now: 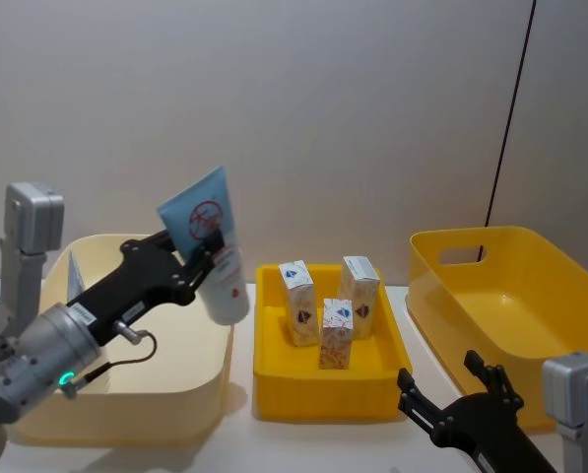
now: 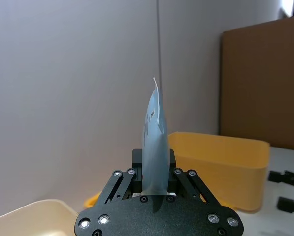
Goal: Bimanual collaborative sorting of washing and personal care products
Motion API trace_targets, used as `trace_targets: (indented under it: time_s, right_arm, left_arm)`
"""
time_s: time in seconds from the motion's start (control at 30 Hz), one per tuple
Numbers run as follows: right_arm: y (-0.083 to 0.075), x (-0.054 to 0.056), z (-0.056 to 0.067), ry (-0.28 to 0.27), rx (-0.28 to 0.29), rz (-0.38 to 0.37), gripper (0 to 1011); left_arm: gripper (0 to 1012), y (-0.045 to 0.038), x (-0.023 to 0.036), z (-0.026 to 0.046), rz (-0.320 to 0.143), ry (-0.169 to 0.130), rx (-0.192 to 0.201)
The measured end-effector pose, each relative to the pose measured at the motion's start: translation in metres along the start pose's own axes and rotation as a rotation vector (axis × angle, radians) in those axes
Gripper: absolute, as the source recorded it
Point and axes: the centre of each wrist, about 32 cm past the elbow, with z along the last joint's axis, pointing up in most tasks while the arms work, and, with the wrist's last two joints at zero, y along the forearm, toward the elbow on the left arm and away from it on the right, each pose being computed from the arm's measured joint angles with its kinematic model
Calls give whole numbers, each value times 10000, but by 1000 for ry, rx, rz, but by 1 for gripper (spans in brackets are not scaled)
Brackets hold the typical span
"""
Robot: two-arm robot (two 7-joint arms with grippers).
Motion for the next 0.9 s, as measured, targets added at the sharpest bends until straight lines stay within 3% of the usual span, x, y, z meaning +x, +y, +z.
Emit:
trace_targets:
  time_s: [0.3, 0.6, 0.9]
  right_arm:
    - [0, 0, 0, 0, 0, 0, 1001]
    - [0, 0, 0, 0, 0, 0, 1001]
    - [0, 0, 0, 0, 0, 0, 1001]
  left_arm:
    - [255, -137, -55, 3, -111, 75, -26]
    - [255, -353, -146, -68, -240, 179, -28]
    - [255, -480, -207, -125, -295, 231, -15]
